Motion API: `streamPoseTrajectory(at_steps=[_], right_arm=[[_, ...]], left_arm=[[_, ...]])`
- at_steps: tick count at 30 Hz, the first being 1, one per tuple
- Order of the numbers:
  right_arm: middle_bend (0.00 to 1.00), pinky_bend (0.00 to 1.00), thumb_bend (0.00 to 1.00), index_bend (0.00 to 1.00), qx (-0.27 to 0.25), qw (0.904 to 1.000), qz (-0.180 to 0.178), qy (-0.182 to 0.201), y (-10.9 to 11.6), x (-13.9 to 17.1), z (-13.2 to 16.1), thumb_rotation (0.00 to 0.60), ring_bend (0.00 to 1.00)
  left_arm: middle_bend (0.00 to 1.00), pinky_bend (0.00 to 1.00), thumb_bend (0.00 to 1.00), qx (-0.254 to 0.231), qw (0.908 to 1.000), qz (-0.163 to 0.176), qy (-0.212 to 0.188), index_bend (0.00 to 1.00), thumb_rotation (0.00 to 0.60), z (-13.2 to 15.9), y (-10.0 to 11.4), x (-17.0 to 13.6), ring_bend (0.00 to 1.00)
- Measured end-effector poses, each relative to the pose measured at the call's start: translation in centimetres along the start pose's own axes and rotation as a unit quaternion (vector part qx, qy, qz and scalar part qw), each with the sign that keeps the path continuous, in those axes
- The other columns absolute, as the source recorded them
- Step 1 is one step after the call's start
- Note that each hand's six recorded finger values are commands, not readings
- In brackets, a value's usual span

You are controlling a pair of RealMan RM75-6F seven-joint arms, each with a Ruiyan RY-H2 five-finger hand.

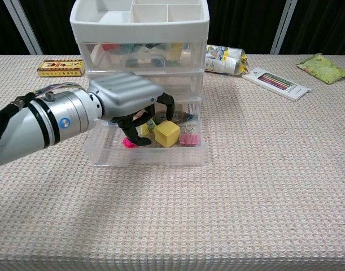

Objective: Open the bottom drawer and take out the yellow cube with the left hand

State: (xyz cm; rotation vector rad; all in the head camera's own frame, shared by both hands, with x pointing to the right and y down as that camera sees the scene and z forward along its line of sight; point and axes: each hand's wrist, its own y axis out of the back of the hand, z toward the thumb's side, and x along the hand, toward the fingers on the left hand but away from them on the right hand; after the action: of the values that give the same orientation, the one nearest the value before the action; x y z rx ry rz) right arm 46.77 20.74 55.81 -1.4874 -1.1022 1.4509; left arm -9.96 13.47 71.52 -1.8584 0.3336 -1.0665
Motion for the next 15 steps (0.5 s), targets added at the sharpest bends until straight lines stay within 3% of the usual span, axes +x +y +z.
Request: streamPoseTrajectory(at_steps=[6,12,15], right_arm=[[0.05,0.00,0.06,0.00,0.000,1.0000,0.002,-0.002,-0.09,0.06,-0.06,0.600,0.00],[0.05,0.00,0.06,0.00,-0.001,1.0000,0.002,-0.004,-0.10,0.12,-0.14,0.600,0.00],[0.05,0.00,0.06,0.00,-0.001,1.0000,0.001,-0.003,-0.04,0.12,-0.13,0.600,0.00]], left_arm=[[0.80,1.00,0.27,-0.007,0.9999,-0.006,-0.005,0.36,0.600,0.56,-0.79,0.45,0.87],[0.81,1.00,0.33,-0.023,0.9996,0.013,-0.003,0.52,0.600,0.79,-0.85,0.86,0.88],[0.81,1.00,0.35,-0.031,0.9991,0.030,-0.003,0.55,0.600,0.74,-0.41,0.65,0.88]])
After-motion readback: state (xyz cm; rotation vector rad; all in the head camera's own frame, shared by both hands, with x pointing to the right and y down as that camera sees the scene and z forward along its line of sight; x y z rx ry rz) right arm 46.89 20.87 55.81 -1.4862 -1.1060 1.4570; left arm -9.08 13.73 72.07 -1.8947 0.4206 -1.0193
